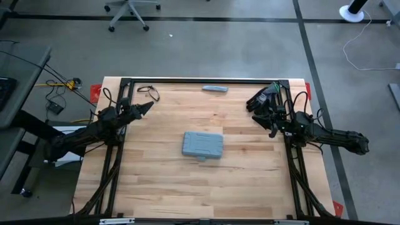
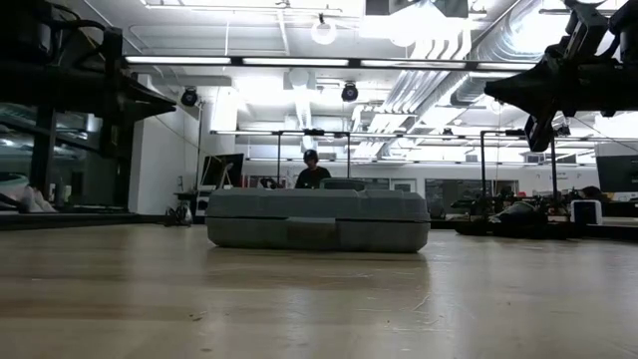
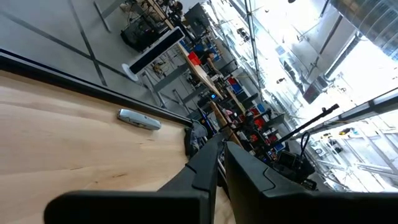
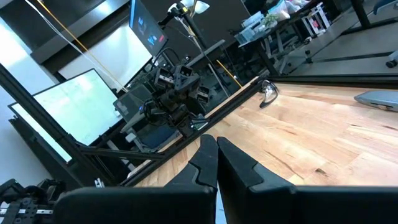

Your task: Prefit tool cases

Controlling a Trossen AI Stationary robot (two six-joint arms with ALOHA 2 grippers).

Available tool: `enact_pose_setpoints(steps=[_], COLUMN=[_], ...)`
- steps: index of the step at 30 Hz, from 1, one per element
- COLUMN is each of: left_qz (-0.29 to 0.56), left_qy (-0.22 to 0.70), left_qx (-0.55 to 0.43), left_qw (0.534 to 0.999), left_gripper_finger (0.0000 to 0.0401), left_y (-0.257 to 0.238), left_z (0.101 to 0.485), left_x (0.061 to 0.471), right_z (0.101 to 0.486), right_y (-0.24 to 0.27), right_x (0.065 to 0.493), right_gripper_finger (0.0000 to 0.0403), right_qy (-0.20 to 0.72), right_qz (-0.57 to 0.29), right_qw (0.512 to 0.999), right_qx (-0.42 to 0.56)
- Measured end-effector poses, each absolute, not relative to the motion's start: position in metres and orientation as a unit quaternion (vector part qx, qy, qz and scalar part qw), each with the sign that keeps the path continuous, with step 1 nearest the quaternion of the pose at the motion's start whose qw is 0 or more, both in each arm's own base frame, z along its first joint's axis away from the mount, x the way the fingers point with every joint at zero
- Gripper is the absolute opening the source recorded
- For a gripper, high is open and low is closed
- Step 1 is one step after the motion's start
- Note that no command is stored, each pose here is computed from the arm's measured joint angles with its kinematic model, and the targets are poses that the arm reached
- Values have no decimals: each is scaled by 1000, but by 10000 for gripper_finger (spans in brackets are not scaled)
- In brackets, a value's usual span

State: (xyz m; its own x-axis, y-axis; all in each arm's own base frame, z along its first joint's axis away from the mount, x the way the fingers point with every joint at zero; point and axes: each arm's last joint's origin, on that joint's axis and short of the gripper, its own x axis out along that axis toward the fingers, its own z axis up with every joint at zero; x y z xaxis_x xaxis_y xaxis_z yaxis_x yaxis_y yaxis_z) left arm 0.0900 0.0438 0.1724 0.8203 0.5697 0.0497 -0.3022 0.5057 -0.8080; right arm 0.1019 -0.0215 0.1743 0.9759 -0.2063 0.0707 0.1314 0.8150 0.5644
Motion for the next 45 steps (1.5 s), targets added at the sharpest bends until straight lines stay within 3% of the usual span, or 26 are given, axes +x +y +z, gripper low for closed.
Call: enact_pose_setpoints(steps=[25, 31, 45], left_qz=[278, 241, 255], left_qy=[-167, -135, -64], left_qx=[-423, -397, -299], left_qw=[846, 875, 917], left_gripper_finger=[23, 23, 23], left_y=[45, 43, 42], left_z=[172, 172, 164], left_x=[89, 91, 92], right_z=[175, 175, 174], right_y=[-22, -22, -23], right_x=[102, 102, 102], right_gripper_finger=[0, 0, 0], right_qy=[-71, -70, -69], right_qz=[-86, -86, -112], right_qw=[943, 942, 945], right_qx=[314, 315, 300])
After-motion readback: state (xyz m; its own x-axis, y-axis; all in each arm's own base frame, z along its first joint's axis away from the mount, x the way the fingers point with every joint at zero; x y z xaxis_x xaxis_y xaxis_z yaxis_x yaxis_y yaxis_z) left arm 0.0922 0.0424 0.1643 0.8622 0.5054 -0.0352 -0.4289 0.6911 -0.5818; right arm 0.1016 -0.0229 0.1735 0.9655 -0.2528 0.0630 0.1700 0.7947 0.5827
